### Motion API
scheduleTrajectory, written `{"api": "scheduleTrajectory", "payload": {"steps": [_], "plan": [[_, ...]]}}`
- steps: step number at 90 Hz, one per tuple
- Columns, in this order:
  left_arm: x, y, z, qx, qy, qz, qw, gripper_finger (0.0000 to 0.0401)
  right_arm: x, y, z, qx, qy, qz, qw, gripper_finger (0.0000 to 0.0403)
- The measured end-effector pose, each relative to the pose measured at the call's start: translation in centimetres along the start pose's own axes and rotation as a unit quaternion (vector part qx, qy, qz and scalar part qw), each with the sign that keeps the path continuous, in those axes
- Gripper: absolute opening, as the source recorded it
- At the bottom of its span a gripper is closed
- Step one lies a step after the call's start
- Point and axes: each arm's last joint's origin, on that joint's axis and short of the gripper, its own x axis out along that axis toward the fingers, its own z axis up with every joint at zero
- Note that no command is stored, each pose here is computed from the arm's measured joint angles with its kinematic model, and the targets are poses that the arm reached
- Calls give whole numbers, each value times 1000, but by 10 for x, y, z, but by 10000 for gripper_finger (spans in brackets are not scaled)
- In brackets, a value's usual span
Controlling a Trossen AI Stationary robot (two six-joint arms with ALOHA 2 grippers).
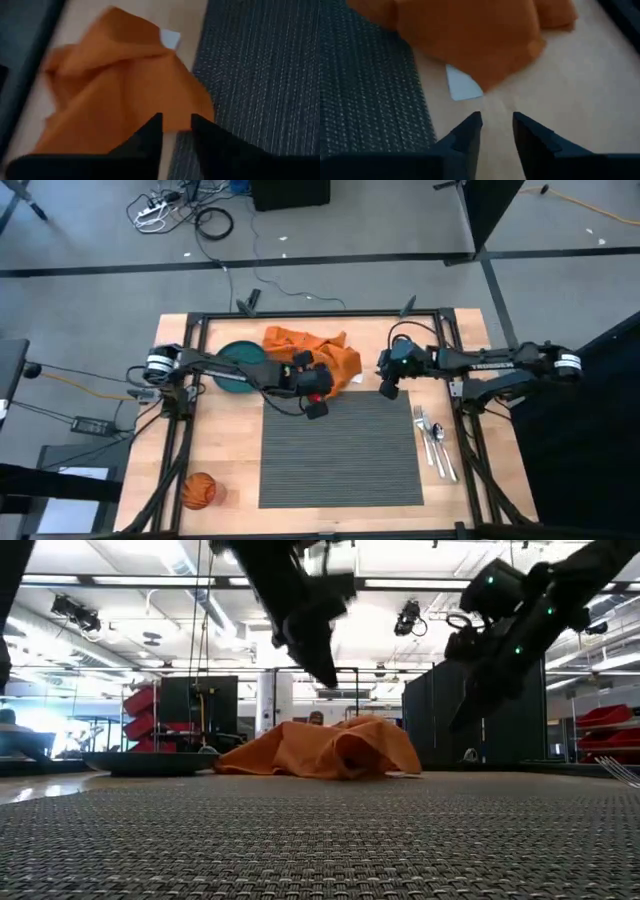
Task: Set table place
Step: Fold the orange table napkin
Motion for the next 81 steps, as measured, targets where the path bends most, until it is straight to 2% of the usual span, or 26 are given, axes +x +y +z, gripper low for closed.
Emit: {"api": "scheduleTrajectory", "payload": {"steps": [6,12,23,37,52,57,62,67,74,81], "plan": [[10,-9,-3,14,9,-24,1000,149,2,1,0,0,2,7,1000,126],[18,-17,-7,27,21,-27,999,180,3,1,-1,-1,4,17,1000,139],[28,-24,-12,27,22,22,999,216,3,2,-1,-1,5,19,1000,153],[51,-32,-17,32,24,42,998,230,3,1,0,0,-1,19,1000,160],[69,-29,-22,41,18,142,989,224,3,2,0,0,1,19,1000,158],[71,-27,-20,37,5,167,985,213,4,2,0,0,0,19,1000,158],[72,-25,-20,39,4,194,980,186,4,2,0,0,0,19,1000,158],[71,-24,-18,34,-6,211,977,138,4,2,0,0,0,19,1000,158],[70,-22,-16,29,-10,217,976,45,4,2,0,0,0,19,1000,157],[67,-20,-12,23,-18,218,976,14,3,2,0,-1,-1,19,1000,158]]}}
